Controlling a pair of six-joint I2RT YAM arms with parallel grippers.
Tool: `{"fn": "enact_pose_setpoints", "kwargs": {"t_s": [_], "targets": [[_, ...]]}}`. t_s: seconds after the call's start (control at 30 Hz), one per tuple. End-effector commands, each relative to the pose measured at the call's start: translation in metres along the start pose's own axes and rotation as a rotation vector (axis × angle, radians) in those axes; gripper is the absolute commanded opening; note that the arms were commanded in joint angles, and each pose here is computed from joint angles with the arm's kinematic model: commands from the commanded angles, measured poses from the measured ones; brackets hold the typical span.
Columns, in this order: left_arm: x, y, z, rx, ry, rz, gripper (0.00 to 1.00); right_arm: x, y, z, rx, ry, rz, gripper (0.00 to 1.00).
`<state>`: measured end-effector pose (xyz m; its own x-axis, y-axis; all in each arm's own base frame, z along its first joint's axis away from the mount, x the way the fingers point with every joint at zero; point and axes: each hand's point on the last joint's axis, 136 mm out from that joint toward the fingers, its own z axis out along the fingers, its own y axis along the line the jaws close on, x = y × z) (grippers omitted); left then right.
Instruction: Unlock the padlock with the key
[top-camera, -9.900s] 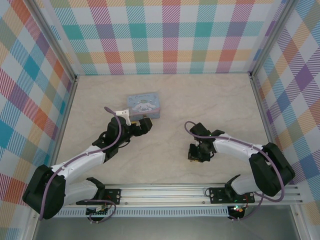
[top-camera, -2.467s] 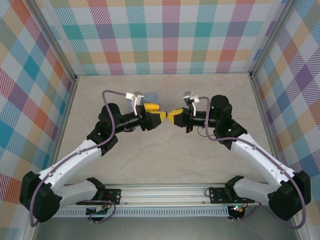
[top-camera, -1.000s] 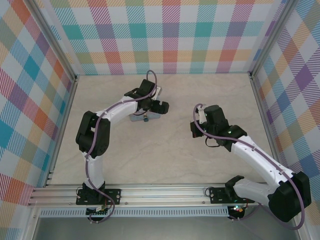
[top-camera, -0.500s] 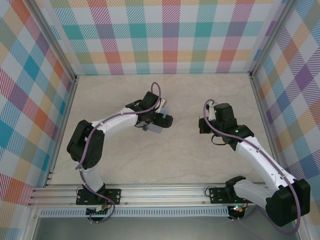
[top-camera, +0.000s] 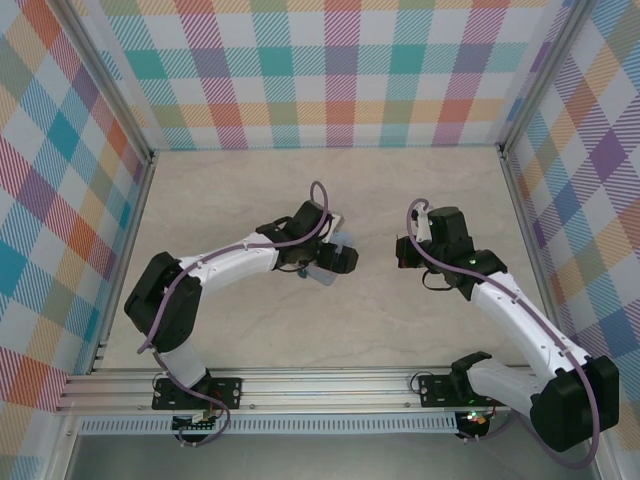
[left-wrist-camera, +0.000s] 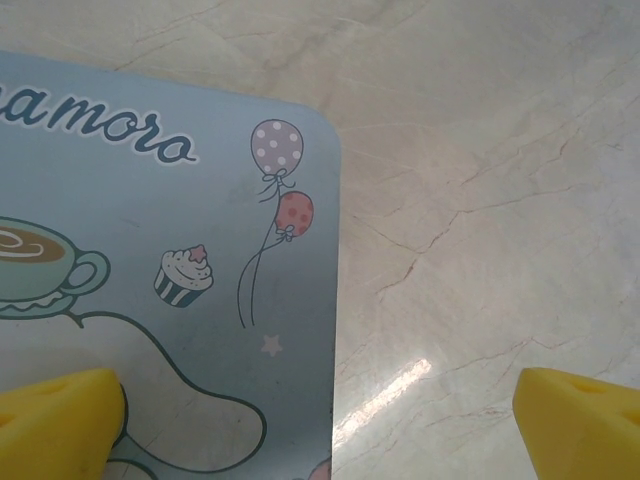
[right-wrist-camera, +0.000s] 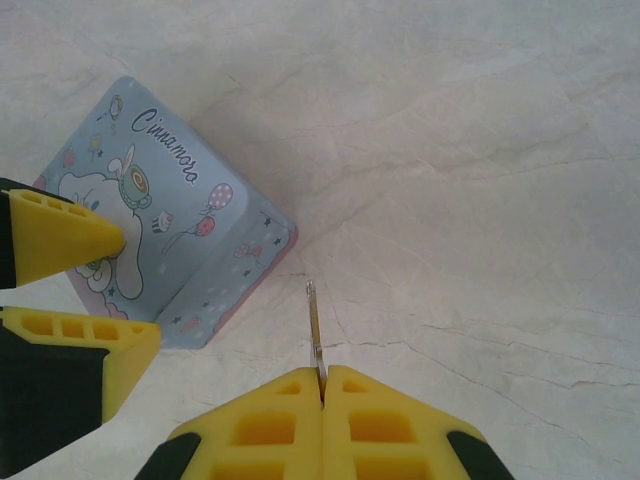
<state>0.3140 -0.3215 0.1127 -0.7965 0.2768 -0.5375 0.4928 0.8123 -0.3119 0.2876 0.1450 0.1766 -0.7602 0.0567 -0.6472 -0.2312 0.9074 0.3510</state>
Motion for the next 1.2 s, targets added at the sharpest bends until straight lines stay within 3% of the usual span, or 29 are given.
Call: {"fn": "enact_pose_setpoints", "kwargs": {"t_s": [0.0, 0.17, 0.27, 0.4, 0.57, 0.73, 1.0, 1.17], "targets": [[0.004, -0.010, -0.005, 0.033, 0.011, -0.007, 1.00, 0.004, 0.000, 0.001, -0.013, 0.016, 0.018, 0.01], [-0.019, -0.019, -0.048, 0.072, -0.120, 0.045, 1.00, 0.004, 0.009, 0.002, -0.068, 0.009, -0.001, 0.01], [-0.026, -0.003, -0.081, 0.066, -0.219, 0.027, 1.00, 0.002, 0.021, 0.002, -0.141, -0.013, -0.016, 0.01], [-0.010, 0.029, -0.107, 0.079, -0.277, -0.052, 1.00, 0.001, 0.031, 0.006, -0.206, -0.014, -0.021, 0.01], [0.025, 0.055, -0.101, 0.152, -0.255, -0.207, 1.00, -0.004, 0.041, 0.011, -0.260, -0.009, -0.026, 0.01], [0.057, 0.076, -0.078, 0.094, -0.235, -0.202, 0.92, -0.008, 0.042, 0.012, -0.270, -0.033, -0.041, 0.01], [0.052, 0.074, -0.059, 0.189, -0.393, -0.175, 0.83, -0.003, 0.041, 0.013, -0.276, -0.050, -0.061, 0.01], [0.051, 0.080, -0.046, 0.175, -0.404, -0.156, 0.79, -0.001, 0.039, 0.012, -0.273, -0.061, -0.066, 0.01]]}}
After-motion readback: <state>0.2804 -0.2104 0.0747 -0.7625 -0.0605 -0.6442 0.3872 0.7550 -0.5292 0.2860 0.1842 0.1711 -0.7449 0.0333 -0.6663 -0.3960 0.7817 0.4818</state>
